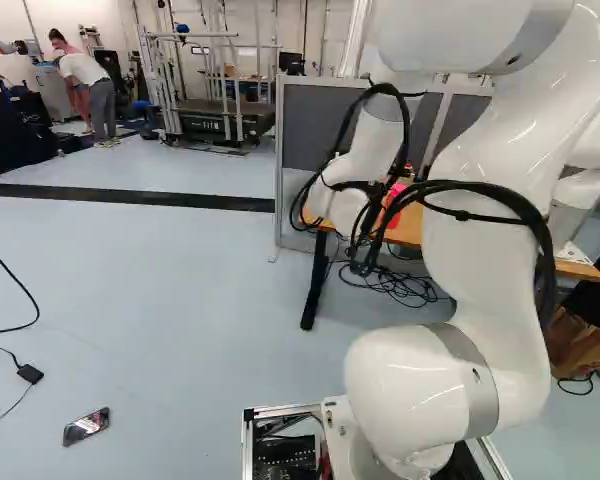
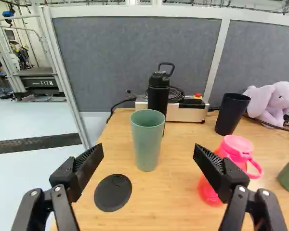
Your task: Place the green cup on the table
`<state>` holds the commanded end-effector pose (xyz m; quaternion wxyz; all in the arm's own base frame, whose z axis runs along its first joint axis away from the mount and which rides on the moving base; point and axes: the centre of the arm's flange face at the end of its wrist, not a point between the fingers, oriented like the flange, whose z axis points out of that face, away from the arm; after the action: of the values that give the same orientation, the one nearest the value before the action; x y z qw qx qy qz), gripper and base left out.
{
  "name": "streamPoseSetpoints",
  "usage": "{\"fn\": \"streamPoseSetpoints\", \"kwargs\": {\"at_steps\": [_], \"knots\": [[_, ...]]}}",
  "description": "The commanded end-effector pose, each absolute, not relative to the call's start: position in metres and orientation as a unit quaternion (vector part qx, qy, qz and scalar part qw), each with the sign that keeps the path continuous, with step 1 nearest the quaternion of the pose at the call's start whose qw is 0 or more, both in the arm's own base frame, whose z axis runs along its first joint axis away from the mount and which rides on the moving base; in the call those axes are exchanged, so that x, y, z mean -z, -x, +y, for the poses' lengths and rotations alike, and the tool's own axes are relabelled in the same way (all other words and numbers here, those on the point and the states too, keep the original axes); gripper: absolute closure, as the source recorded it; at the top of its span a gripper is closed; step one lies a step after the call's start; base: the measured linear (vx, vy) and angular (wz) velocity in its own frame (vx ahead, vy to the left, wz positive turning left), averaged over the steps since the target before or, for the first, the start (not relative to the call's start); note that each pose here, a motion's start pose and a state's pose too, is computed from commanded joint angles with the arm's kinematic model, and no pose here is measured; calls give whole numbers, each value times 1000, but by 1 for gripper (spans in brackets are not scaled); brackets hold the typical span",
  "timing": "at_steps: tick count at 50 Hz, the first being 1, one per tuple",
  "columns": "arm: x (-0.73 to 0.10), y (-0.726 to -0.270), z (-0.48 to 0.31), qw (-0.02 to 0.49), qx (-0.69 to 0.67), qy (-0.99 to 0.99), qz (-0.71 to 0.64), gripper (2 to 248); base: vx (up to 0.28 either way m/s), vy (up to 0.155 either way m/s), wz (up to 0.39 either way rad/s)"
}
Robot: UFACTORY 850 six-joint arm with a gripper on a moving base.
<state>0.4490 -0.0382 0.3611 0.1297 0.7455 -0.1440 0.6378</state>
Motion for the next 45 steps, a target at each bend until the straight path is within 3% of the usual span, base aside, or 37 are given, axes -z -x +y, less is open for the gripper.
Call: {"fn": "streamPoseSetpoints", "kwargs": {"at_steps": [45], "knots": [[-365, -352, -6, 104, -633, -760, -109, 3, 0, 0, 0]]}}
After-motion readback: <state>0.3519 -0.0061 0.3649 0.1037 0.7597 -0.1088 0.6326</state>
